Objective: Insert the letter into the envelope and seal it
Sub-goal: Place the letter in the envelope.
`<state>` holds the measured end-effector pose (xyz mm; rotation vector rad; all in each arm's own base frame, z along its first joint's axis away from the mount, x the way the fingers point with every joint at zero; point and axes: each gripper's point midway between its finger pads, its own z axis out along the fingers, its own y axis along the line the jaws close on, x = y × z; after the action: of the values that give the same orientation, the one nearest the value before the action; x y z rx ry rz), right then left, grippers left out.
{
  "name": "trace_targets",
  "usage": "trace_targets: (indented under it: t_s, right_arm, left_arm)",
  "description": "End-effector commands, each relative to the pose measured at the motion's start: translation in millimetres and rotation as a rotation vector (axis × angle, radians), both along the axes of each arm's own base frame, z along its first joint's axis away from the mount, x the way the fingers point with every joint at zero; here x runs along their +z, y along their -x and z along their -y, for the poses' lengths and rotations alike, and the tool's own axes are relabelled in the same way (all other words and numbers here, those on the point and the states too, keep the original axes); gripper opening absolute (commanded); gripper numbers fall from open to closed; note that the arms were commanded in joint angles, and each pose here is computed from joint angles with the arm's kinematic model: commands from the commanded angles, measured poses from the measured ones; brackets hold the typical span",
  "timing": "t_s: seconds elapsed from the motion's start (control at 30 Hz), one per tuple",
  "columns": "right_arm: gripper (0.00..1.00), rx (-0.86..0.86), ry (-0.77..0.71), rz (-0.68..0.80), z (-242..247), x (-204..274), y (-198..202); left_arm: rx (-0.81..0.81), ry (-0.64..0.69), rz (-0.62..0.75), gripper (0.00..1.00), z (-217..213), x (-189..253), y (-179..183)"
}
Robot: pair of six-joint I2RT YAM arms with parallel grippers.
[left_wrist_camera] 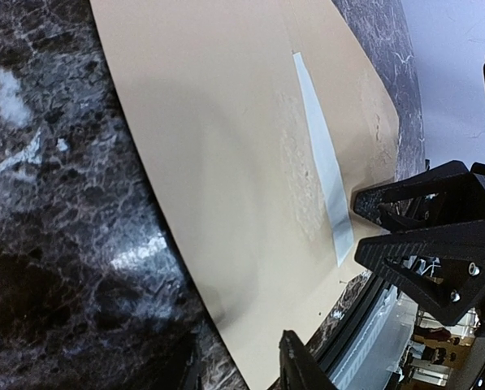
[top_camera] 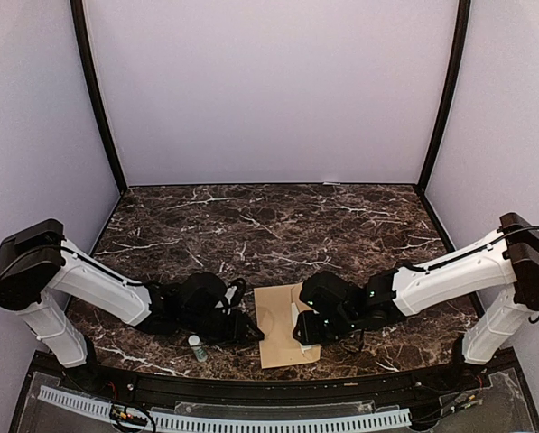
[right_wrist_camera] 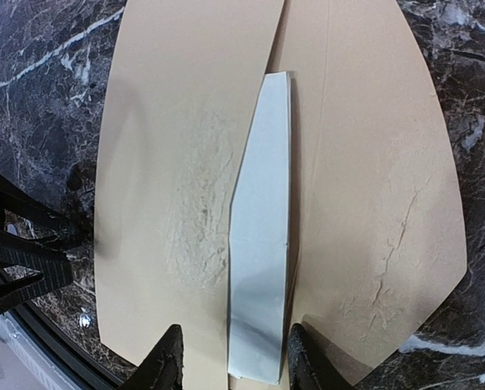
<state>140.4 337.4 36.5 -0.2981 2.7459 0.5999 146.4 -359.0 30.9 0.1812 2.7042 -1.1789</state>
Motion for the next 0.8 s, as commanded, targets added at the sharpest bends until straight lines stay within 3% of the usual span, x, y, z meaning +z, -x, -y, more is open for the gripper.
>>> trace_targets:
  t_s: [0.0, 0.77]
  right_arm:
    - [0.41, -0.009, -0.003, 0.010, -1, -1, 2]
    - [0.40, 0.015, 0.021, -0.006, -11, -10, 7]
  left_arm:
    - [-0.006, 0.000, -0.005, 0.32, 1, -5, 4]
    - [-0.022, 0.016, -0.012, 0.24, 6, -6, 5]
